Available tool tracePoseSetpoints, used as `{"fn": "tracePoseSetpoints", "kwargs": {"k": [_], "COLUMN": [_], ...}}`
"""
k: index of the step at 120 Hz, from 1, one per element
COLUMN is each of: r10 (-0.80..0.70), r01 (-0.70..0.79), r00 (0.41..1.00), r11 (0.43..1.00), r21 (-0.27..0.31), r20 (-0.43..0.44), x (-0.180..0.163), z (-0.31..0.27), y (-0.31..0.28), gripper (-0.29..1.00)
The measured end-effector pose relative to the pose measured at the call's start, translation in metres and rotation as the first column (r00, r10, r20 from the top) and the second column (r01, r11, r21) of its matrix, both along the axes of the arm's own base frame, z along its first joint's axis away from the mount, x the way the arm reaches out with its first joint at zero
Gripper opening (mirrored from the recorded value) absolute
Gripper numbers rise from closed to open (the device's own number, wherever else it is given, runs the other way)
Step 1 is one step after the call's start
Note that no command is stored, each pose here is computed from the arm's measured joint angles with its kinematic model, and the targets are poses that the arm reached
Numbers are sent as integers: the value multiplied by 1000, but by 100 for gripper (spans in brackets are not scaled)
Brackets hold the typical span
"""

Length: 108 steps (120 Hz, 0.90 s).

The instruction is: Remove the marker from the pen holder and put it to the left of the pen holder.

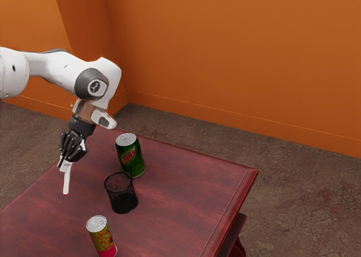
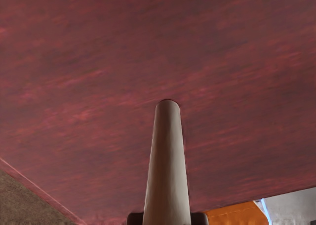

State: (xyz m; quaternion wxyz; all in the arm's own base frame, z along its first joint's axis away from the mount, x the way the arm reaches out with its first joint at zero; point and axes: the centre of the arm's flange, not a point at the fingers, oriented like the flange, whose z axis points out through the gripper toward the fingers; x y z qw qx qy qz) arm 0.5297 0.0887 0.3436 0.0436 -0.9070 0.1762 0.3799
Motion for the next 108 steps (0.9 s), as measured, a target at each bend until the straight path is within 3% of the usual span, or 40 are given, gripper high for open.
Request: {"fn": "tracePoseSetpoints", "kwargs": {"k": [21, 40, 73, 90, 108], "r10": [8, -41, -175, -272, -355], "r01": [-8, 42, 242, 375, 484], "r00": [999, 999, 930, 848, 763], "r11": [1000, 999, 953, 914, 868], "r21": [0, -31, -181, -153, -112], "r20": [-37, 23, 323, 455, 540], "x": [-2, 8, 40, 47, 41], "z": [-12, -6, 90, 162, 222], "y": [5, -10, -20, -61, -112], "gripper": [34, 53, 66, 68, 69]}}
